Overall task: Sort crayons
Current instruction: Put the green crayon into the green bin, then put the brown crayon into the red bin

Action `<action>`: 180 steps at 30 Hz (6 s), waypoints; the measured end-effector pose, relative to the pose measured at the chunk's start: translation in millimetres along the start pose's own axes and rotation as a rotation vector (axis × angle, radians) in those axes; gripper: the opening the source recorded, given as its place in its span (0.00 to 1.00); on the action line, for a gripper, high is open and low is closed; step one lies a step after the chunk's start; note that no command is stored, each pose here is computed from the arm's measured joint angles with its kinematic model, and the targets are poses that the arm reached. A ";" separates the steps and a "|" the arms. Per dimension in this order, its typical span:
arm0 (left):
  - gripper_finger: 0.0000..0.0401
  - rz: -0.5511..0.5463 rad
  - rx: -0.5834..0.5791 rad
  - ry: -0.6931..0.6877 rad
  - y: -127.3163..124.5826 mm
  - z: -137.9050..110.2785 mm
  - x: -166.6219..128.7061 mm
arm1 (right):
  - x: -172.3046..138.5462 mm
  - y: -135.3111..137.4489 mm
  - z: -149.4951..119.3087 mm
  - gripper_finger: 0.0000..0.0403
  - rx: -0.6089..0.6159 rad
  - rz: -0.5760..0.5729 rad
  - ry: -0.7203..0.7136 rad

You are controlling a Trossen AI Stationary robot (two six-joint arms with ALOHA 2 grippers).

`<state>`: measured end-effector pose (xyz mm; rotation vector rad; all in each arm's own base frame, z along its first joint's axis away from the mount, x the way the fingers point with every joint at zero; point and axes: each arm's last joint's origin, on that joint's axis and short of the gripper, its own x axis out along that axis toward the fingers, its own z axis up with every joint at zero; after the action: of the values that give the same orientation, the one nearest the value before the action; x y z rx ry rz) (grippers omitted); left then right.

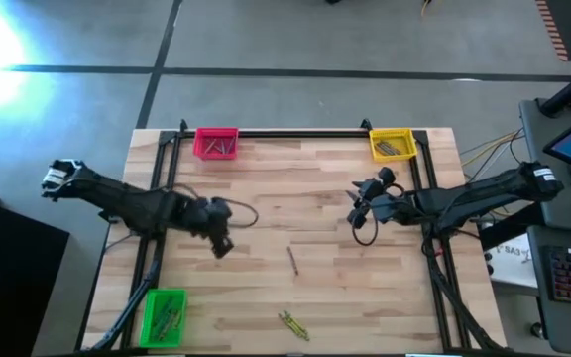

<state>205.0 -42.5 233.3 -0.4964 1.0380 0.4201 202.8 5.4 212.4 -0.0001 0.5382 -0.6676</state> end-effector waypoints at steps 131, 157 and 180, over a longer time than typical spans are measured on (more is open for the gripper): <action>0.20 -0.429 1.212 0.156 -97.5 90.3 201.2 | 7.2 66.0 -30.6 0.39 0.110 0.430 0.362; 0.01 -0.250 0.840 0.089 -1.7 122.4 126.1 | 20.6 64.7 -62.4 0.39 0.149 0.197 0.399; 0.01 0.465 -0.059 -0.273 214.5 139.6 42.0 | 34.4 83.3 -57.8 0.39 0.145 0.239 0.301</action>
<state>204.4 216.0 213.6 -0.2359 0.8722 0.9076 246.9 60.8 132.0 0.3005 0.7643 -0.4733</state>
